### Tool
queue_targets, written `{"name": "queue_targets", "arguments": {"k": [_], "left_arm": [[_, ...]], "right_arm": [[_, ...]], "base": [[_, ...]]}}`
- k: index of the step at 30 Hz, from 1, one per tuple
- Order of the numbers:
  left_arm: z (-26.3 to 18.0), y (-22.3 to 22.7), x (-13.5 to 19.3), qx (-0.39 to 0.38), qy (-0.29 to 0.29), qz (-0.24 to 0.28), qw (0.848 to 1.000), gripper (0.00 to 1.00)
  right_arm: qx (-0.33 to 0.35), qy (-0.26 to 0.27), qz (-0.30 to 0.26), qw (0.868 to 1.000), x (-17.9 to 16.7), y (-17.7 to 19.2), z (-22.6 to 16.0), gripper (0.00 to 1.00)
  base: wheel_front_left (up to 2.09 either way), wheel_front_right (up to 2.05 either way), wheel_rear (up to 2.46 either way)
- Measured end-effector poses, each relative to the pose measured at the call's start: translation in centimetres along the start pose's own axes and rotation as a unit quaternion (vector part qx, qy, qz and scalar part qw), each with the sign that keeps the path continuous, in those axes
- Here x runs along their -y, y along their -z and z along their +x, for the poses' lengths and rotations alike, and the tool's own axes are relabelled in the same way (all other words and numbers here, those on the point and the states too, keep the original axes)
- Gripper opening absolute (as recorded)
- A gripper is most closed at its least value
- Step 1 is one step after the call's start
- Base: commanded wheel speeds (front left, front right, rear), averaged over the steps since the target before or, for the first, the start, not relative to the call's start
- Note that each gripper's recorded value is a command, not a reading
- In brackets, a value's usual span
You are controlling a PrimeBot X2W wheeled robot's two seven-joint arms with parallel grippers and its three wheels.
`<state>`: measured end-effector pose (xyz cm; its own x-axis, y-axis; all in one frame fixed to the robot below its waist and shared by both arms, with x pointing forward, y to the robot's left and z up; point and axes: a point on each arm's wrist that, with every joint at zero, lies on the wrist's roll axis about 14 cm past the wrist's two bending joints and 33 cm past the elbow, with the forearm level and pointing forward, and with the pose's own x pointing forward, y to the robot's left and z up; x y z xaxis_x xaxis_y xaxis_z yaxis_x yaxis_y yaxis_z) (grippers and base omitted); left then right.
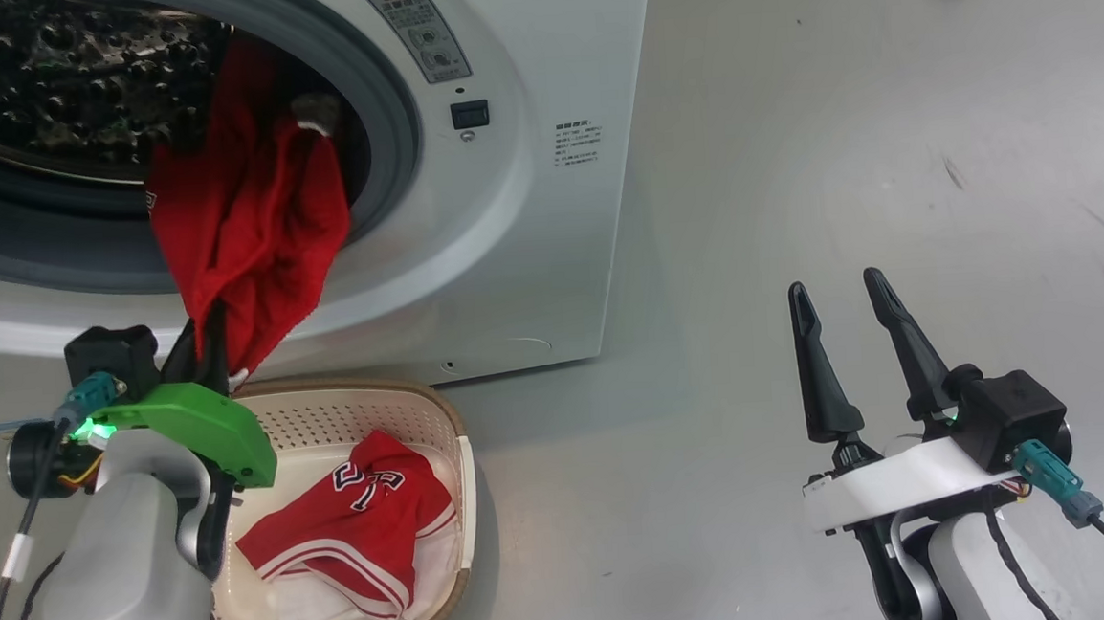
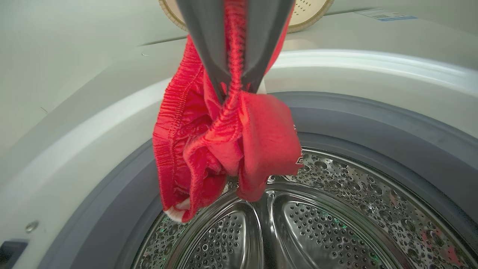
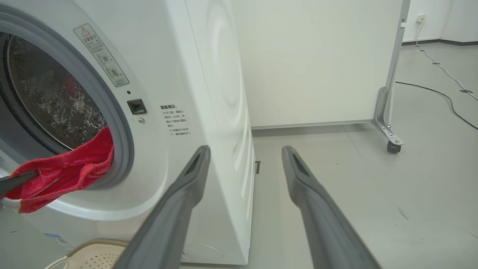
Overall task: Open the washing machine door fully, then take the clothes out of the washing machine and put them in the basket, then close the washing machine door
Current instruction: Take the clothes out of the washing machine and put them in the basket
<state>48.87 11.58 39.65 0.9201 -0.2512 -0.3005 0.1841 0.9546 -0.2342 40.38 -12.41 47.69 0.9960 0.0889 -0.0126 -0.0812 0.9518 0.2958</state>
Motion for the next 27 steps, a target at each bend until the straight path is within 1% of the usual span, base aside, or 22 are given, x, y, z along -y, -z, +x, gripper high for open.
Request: {"name": "queue_targets", "arguments": {"k": [6,14,20,24,27], "left_arm": [[-2.5,-1.4,0.1,0.031,-0.004,0.0,0.999,0.0],[-5.1,-3.8,0.6,0.08,-0.003,0.001,0.997,0.0],[-6.3,-7.1,0.2,0.136,-0.009,-0.002,0.991,0.0],[-6.8,-8.9,0.3,0.166,-0.007,-0.002,0.986,0.0],[-7.3,-11.1,0.5,0.201,-0.003,-0.001,0.98,0.0]], "right_arm": [[0.007,-0.014,0.005,1.0,-1.1,-0.6,-1.1,1.0],[0.027,-0.034,-0.002,0.999,-2.1,-2.2,-1.7,1.0],[0.042,-0.049,-0.001,0.998,-3.0,-3.1,-1.7,1.0],[0.039,-0.051,0.001,0.998,-3.2,-3.0,-1.9,1.0],[0.041,-0.053,0.001,0.998,-3.3,-3.1,-1.9,1.0]], "base": [[0.0,0.0,0.0],[0.0,0.0,0.0],[0.0,0.0,0.0],[0.0,0.0,0.0],[0.0,0.0,0.0]]}}
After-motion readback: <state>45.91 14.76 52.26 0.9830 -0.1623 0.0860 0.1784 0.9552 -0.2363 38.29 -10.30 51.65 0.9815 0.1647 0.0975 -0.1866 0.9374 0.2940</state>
